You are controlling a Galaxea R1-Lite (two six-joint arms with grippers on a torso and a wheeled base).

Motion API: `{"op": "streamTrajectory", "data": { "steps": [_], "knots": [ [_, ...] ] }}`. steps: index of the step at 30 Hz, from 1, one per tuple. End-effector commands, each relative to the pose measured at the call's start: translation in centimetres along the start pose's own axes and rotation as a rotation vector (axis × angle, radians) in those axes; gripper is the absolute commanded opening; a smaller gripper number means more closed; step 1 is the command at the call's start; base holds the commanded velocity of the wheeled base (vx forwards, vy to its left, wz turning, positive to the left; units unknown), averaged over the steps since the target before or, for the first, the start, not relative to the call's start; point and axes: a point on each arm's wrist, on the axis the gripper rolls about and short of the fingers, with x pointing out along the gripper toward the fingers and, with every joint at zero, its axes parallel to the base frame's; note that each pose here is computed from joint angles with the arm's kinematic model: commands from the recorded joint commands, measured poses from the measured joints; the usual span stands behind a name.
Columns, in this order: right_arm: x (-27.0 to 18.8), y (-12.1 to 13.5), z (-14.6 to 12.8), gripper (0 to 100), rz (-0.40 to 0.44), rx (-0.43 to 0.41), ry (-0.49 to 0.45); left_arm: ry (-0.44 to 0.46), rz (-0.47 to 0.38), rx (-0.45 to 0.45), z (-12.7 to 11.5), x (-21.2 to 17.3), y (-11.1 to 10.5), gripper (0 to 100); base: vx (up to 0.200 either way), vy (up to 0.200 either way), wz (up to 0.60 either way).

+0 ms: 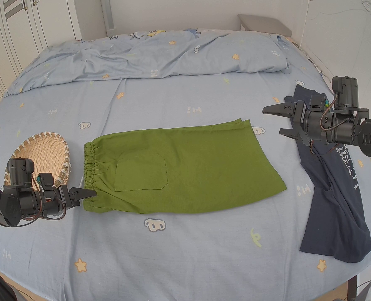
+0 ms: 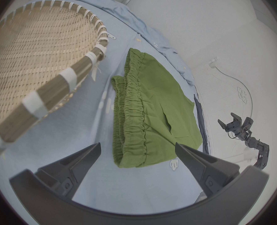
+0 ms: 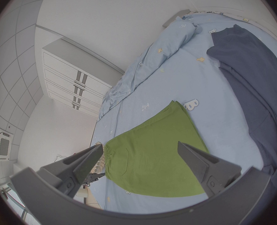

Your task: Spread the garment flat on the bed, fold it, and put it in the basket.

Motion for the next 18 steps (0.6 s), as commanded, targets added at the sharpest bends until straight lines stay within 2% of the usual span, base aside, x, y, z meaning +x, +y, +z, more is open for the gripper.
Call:
{"op": "streamTrajectory", "data": {
  "steps": [1, 9, 18],
  "knots": [
    [0.0, 0.1, 0.0, 100, 0.003, -0.001, 0.001, 0.049, 0.0, -0.015, -1.0, 2.5, 1.4, 100, 0.0, 0.0, 0.0],
    [0.3, 0.2, -0.3, 100, 0.006, -0.002, 0.012, 0.009, -0.03, -0.032, -0.6, 4.1, 2.2, 100, 0.0, 0.0, 0.0],
    [0.3, 0.2, -0.4, 100, 0.006, -0.003, 0.011, -0.014, -0.062, -0.041, 0.0, 5.7, 1.8, 100, 0.0, 0.0, 0.0]
  ]
}}
